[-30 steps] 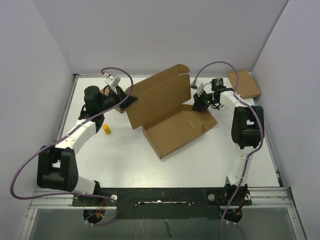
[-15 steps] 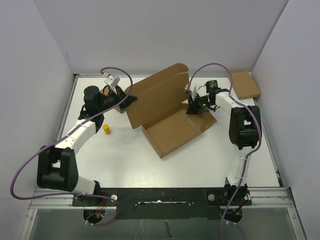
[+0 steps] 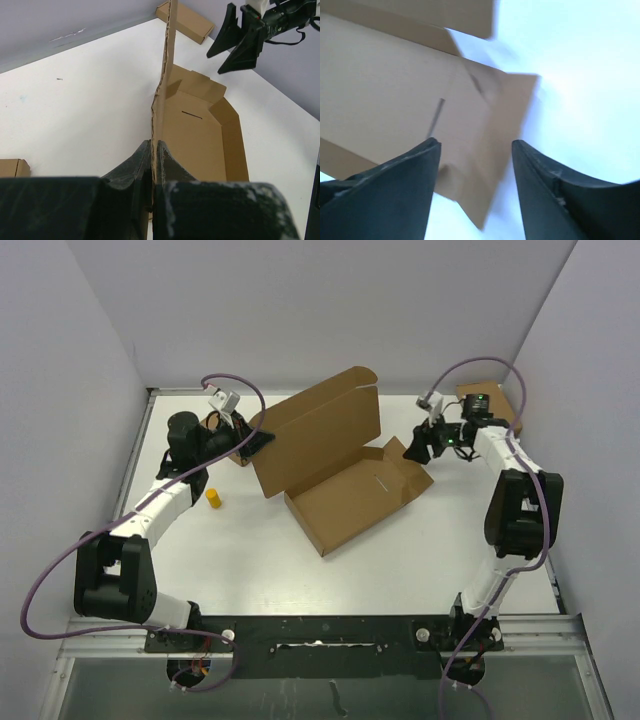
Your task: Fold the paper box
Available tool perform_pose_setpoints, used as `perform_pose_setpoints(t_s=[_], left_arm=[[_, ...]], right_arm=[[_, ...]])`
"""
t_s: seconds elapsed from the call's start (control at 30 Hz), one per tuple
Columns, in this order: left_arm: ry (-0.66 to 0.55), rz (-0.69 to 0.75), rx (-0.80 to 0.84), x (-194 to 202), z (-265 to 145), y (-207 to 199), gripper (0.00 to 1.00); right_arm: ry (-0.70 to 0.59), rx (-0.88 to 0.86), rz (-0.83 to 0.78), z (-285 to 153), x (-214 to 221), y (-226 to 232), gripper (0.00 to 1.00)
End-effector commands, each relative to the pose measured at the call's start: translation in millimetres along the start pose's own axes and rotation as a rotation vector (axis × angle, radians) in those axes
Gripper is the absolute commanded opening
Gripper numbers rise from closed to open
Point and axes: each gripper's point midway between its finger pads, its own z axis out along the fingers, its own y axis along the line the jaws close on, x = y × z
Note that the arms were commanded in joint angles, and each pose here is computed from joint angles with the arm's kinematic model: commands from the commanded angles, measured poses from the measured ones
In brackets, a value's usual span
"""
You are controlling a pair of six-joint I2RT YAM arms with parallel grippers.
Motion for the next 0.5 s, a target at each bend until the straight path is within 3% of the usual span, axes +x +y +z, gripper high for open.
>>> perform_pose_setpoints(t_s=[0.0,0.37,0.47], left_arm=[[-0.056,0.044,0.039,-16,2,-6,0.0],[-0.06,0.044,0.045,-18,1,-7,0.0],[-0.06,0.043,0.048,-17,2,-8,0.0]], right_arm=[[-0.011,0.123,0.121,-30,11,-33,0.62],[0.082,0.084,0.29,-14,56,-45,0.6],[0.079,0.054,0.308,-10,59,-41,0.49]])
